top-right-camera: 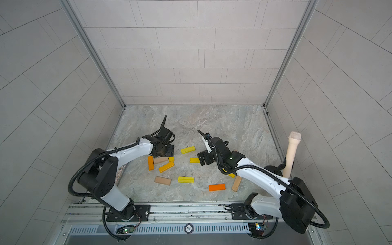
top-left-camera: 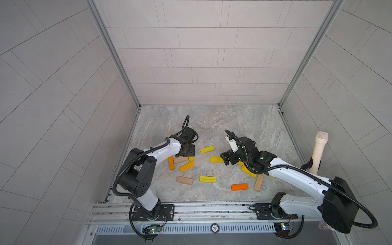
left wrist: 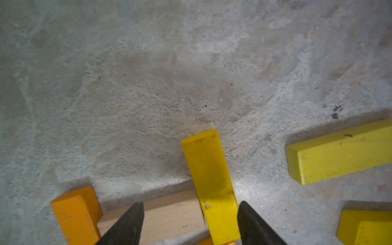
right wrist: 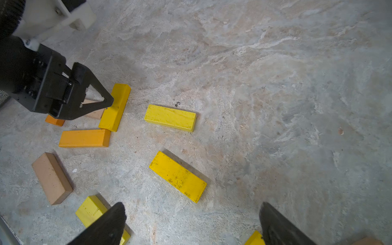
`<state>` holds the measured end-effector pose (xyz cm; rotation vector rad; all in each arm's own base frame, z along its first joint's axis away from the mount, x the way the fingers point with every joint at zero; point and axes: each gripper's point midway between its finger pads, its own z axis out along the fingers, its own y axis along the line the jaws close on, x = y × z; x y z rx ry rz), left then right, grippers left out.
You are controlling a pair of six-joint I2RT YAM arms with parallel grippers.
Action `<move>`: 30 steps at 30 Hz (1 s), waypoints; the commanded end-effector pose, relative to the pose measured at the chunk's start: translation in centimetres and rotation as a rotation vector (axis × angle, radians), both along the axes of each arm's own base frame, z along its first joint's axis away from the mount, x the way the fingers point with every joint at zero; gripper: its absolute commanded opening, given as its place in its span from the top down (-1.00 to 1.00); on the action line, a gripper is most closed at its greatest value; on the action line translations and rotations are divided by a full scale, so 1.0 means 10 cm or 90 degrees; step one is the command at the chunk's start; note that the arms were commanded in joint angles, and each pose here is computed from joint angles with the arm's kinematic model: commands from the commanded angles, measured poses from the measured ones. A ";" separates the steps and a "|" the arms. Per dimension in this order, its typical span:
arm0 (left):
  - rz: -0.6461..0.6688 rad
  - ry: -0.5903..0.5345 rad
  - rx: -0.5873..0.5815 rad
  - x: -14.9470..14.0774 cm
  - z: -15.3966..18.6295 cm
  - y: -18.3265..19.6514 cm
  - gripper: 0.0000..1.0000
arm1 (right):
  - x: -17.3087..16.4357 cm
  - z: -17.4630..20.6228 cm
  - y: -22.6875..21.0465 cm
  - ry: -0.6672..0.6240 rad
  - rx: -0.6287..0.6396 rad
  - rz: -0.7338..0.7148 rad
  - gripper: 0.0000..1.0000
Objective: Assemble the number 8 with building blocks
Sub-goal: Move the building block to the center of the board.
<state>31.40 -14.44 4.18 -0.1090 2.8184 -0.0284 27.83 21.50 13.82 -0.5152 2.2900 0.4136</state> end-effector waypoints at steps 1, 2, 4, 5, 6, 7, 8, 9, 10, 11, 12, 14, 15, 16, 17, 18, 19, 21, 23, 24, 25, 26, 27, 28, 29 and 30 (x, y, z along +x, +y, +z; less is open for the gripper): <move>0.066 0.003 -0.003 0.06 -0.01 -0.04 -0.45 | 0.00 0.00 0.03 -0.003 0.012 -0.004 -1.00; 0.072 0.003 -0.002 0.08 -0.03 -0.04 -0.43 | 0.00 0.00 0.02 -0.003 0.013 -0.005 -0.99; 0.080 0.001 -0.004 0.12 -0.06 -0.06 -0.39 | 0.01 0.01 0.01 -0.005 0.012 -0.009 -0.99; 0.082 -0.001 -0.007 0.14 -0.08 -0.08 -0.38 | 0.01 0.02 0.01 -0.008 0.013 -0.011 -0.99; 0.081 0.000 -0.012 0.17 -0.09 -0.11 -0.37 | 0.02 0.01 0.01 -0.008 0.014 -0.013 -0.99; 0.080 0.002 -0.014 0.20 -0.10 -0.13 -0.35 | 0.02 0.02 0.01 -0.010 0.014 -0.013 -0.99; 0.081 0.007 -0.013 0.21 -0.12 -0.15 -0.32 | 0.02 0.02 0.01 -0.010 0.015 -0.015 -0.99; 0.082 0.011 -0.012 0.22 -0.14 -0.15 -0.27 | 0.03 0.02 0.00 -0.012 0.015 -0.017 -0.99; 0.084 0.014 -0.010 0.22 -0.15 -0.15 -0.23 | 0.03 0.02 0.00 -0.012 0.014 -0.018 -0.99; 0.087 0.016 -0.007 0.22 -0.17 -0.14 -0.19 | 0.03 0.02 -0.01 -0.012 0.013 -0.020 -0.98; 0.089 0.016 -0.004 0.22 -0.18 -0.14 -0.16 | 0.03 0.02 -0.02 -0.014 0.013 -0.025 -0.95; 0.090 0.017 -0.001 0.22 -0.21 -0.13 -0.04 | 0.04 0.03 -0.04 -0.019 0.013 -0.034 -0.90; 0.090 0.019 -0.001 0.22 -0.22 -0.14 0.00 | 0.04 0.03 -0.05 -0.020 0.013 -0.036 -0.88; 0.089 0.018 -0.001 0.24 -0.23 -0.14 0.04 | 0.04 0.03 -0.06 -0.021 0.014 -0.040 -0.87; 0.087 0.020 0.000 0.24 -0.24 -0.15 0.10 | 0.04 0.04 -0.07 -0.022 0.015 -0.042 -0.86; 0.084 0.020 0.001 0.26 -0.24 -0.16 0.14 | 0.04 0.04 -0.07 -0.022 0.017 -0.044 -0.86; 0.082 0.019 0.005 0.27 -0.24 -0.15 0.17 | 0.04 0.04 -0.08 -0.023 0.019 -0.046 -0.86; 0.077 0.013 0.016 0.32 -0.21 -0.13 0.27 | 0.03 0.05 -0.08 -0.024 0.022 -0.047 -0.86; 0.073 0.010 0.023 0.39 -0.19 -0.10 0.33 | 0.03 0.05 -0.09 -0.025 0.022 -0.050 -0.86; 0.069 0.010 0.026 0.42 -0.19 -0.07 0.35 | 0.04 0.06 -0.09 -0.027 0.022 -0.052 -0.86; 0.062 0.008 0.024 0.47 -0.17 -0.07 0.39 | 0.04 0.06 -0.09 -0.027 0.022 -0.052 -0.86; 0.054 0.004 0.024 0.52 -0.15 -0.07 0.40 | 0.04 0.07 -0.09 -0.029 0.022 -0.053 -0.86; 0.051 0.003 0.029 0.57 -0.14 -0.04 0.41 | 0.05 0.06 -0.09 -0.029 0.021 -0.054 -0.86; 0.043 0.003 0.036 0.62 -0.13 -0.02 0.43 | 0.05 0.07 -0.10 -0.029 0.021 -0.055 -0.86; 0.040 0.000 0.041 0.69 -0.11 0.01 0.43 | 0.05 0.07 -0.10 -0.030 0.021 -0.056 -0.86; 0.037 -0.002 0.046 0.75 -0.10 0.03 0.43 | 0.06 0.07 -0.09 -0.029 0.021 -0.057 -0.86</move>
